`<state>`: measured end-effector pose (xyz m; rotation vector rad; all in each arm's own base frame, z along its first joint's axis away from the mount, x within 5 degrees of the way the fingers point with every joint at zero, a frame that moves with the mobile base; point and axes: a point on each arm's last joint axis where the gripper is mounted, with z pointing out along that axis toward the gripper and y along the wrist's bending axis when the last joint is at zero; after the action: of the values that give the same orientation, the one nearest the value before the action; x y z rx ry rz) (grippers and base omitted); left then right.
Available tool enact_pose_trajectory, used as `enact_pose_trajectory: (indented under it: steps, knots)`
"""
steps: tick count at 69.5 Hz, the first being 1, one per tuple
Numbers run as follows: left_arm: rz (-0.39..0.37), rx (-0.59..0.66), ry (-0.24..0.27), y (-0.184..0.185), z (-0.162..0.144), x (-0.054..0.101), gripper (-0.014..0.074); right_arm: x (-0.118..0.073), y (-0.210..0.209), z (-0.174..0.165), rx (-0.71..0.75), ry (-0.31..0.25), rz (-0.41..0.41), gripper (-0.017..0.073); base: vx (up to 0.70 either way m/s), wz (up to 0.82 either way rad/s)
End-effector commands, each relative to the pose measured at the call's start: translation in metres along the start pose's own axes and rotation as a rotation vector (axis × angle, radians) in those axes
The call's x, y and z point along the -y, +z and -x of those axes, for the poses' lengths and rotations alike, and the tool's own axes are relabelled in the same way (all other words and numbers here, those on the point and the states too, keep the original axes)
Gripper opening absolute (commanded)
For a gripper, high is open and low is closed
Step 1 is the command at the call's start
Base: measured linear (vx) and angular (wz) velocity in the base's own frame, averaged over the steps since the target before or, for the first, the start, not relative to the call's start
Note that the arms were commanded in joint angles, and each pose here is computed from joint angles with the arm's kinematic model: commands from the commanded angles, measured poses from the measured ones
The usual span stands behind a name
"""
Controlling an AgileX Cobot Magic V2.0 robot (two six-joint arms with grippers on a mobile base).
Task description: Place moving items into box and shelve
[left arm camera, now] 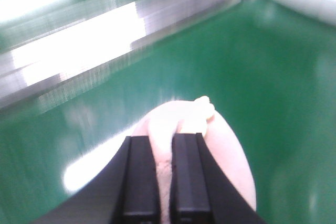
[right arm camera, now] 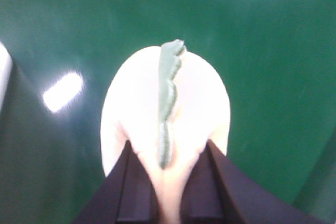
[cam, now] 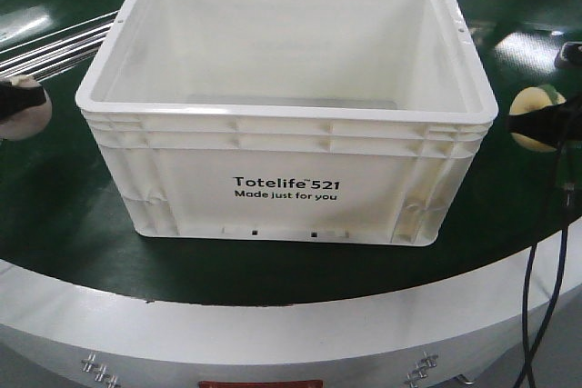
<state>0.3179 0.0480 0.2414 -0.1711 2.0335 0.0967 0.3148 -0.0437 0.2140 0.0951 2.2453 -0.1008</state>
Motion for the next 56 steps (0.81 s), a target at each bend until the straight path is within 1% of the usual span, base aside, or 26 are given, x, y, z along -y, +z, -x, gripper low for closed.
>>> enact_pose_trajectory:
  steps: [1,10,20,26,31,34,40,43,47,56]
  knots:
    - [0.008,0.251,-0.01,-0.029,0.042,-0.001,-0.0008,0.004,-0.03,0.034,0.216,-0.036,-0.03,-0.0007,0.0,0.0]
    - [0.01,0.386,-0.013,-0.059,0.063,-0.001,-0.0008,0.005,-0.06,0.051,0.343,-0.041,-0.044,-0.0007,0.0,0.0]
    - [0.009,0.485,-0.015,-0.089,0.079,-0.002,-0.0008,0.006,-0.099,0.064,0.466,-0.044,-0.055,-0.0007,0.0,0.0]
    - [-0.003,0.533,-0.013,-0.105,0.085,0.001,-0.0007,0.005,-0.116,0.068,0.513,-0.074,-0.064,-0.0007,0.0,0.0]
    - [-0.028,0.564,-0.01,-0.116,0.089,0.007,-0.0007,0.006,-0.131,0.071,0.557,-0.095,-0.074,-0.0007,0.0,0.0]
    - [-0.046,0.575,-0.007,-0.12,0.09,0.012,-0.0007,0.006,-0.137,0.072,0.573,-0.095,-0.076,-0.0007,0.0,0.0]
    - [-0.104,0.583,0.004,-0.125,0.092,0.026,-0.0007,0.005,-0.149,0.073,0.596,-0.095,-0.074,-0.0007,0.0,0.0]
    - [-0.135,0.576,0.011,-0.127,0.093,0.034,-0.0007,0.001,-0.153,0.073,0.605,-0.1,-0.061,-0.0007,0.0,0.0]
    - [-0.19,0.572,0.027,-0.13,0.097,0.048,-0.0007,-0.006,-0.159,0.074,0.619,-0.111,-0.033,-0.0007,0.0,0.0]
    - [-0.301,0.591,0.045,-0.14,0.107,0.075,-0.0007,-0.036,-0.166,0.074,0.641,-0.157,0.086,-0.0007,0.0,0.0]
